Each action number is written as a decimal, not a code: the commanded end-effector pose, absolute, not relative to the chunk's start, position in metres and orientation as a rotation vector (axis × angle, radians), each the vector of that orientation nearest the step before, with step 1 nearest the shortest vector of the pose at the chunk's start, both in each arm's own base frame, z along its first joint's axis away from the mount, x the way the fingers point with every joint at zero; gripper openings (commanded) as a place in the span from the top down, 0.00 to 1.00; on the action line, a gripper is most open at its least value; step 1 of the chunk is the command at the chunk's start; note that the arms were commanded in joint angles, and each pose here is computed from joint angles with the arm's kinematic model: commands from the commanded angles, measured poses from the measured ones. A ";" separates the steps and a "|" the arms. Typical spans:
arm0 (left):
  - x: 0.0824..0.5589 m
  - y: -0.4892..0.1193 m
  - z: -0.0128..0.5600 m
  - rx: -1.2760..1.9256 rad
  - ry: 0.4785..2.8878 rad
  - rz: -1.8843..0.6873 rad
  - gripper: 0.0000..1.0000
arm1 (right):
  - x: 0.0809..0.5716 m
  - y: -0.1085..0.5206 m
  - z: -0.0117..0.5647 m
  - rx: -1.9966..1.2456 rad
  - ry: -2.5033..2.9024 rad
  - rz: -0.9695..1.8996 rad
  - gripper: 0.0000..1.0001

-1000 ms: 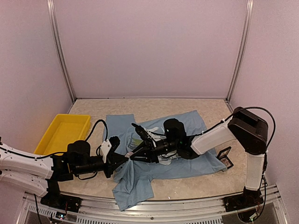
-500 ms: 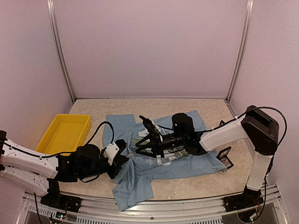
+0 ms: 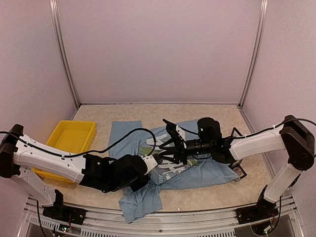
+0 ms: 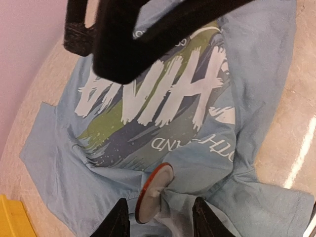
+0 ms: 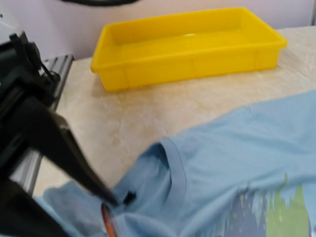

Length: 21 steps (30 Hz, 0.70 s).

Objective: Pin the brooch onto the clothing

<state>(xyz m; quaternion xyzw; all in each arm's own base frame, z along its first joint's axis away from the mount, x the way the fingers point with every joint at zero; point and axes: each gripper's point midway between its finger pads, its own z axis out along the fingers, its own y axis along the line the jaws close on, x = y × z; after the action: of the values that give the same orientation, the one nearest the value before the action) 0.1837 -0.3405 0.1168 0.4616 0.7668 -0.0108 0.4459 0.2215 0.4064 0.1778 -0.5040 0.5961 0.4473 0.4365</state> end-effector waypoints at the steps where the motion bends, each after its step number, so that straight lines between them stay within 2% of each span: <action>1: 0.139 -0.330 0.075 1.436 2.076 0.000 0.54 | 0.219 0.393 0.179 -1.251 1.455 1.039 0.56; 4: 0.120 -0.339 0.074 1.528 2.077 -0.090 0.44 | 0.214 0.387 0.182 -1.250 1.431 1.039 0.56; 6: 0.113 -0.339 0.078 1.566 2.080 -0.093 0.41 | 0.211 0.384 0.181 -1.257 1.435 1.038 0.55; 10: 0.109 -0.341 0.098 1.583 2.033 -0.028 0.39 | 0.213 0.373 0.177 -1.219 1.475 0.994 0.55; 13: 0.116 -0.344 0.116 1.520 2.010 -0.025 0.40 | 0.238 0.360 0.172 -1.112 1.590 0.906 0.56; 17: 0.146 -0.345 0.152 1.279 2.037 -0.141 0.40 | 0.281 0.332 0.155 -0.918 1.799 0.741 0.58; 21: 0.209 -0.322 0.175 0.886 2.155 -0.289 0.42 | 0.316 0.297 0.140 -0.745 1.959 0.578 0.64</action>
<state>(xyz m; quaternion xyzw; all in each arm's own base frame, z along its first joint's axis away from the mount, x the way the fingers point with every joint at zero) 0.1514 -0.3397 0.1396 0.4965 0.7969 -0.0535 0.3399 0.2760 0.3349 0.1498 -0.3939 0.7247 0.3162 0.4686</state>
